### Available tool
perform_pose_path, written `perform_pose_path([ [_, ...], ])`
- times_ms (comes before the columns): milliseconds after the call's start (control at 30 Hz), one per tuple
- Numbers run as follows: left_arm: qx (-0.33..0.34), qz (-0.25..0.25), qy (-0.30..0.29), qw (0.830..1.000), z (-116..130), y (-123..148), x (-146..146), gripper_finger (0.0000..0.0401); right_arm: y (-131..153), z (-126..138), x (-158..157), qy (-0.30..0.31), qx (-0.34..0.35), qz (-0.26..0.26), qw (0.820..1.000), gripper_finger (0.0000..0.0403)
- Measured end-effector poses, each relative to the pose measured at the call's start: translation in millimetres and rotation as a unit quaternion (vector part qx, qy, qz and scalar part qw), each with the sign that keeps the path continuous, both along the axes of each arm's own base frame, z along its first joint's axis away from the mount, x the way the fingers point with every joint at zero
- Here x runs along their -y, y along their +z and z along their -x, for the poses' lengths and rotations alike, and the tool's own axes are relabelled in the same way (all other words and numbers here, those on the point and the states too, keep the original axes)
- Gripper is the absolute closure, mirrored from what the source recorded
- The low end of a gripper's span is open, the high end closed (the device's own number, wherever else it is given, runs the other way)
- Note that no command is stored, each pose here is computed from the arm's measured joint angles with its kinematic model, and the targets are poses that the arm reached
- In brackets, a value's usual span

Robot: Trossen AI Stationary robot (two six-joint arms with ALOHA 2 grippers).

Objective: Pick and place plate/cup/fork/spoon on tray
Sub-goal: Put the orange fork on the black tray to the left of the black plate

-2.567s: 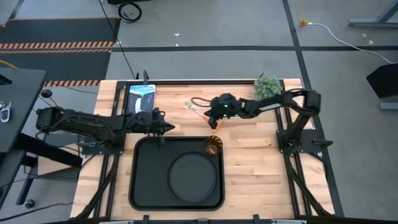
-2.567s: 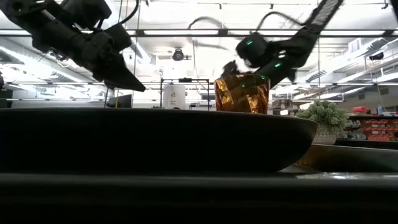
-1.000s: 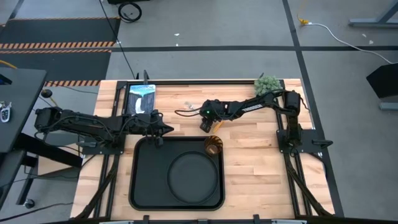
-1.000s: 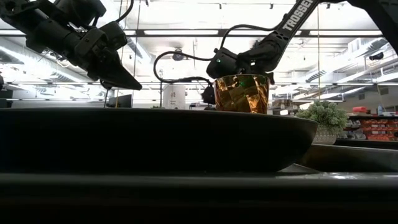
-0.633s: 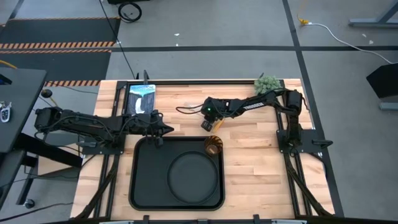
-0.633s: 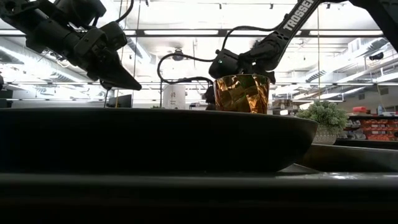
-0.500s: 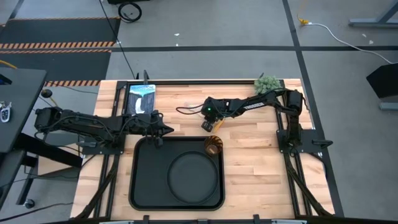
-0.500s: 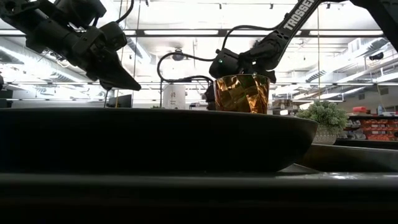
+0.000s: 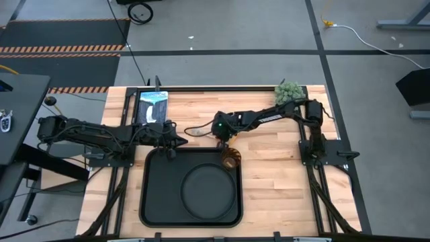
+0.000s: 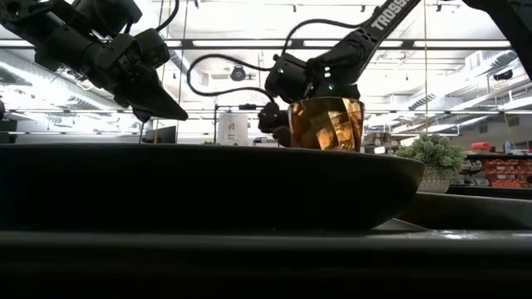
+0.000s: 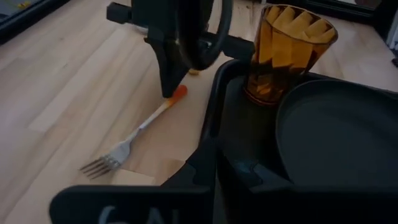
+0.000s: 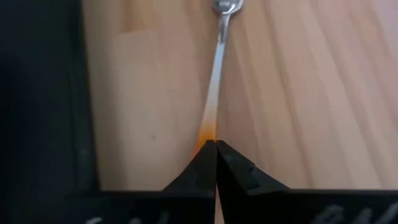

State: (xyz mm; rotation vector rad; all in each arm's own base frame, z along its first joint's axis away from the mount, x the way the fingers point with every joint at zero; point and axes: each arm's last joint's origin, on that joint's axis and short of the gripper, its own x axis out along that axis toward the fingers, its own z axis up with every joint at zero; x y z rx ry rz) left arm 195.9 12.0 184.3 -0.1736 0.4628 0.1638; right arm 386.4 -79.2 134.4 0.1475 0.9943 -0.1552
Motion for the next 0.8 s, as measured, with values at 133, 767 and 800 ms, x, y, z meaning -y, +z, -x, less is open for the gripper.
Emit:
perform_pose_path([
  [133, -0.004, 0.008, 0.003, 1.000, -1, -2, 0, 0.0380, 12, -7, 1, 0.002, 0.001, 0.004, 1.000, 0.0391],
  [767, -0.071, -0.009, 0.059, 0.996, -28, -15, -10, 0.0282, 88, 19, -14, -0.012, 0.067, 0.106, 0.992, 0.0391],
  [800, -0.078, -0.015, 0.054, 0.995, -32, -15, -12, 0.0275, 91, 24, -17, -0.011, 0.072, 0.107, 0.992, 0.0391],
])
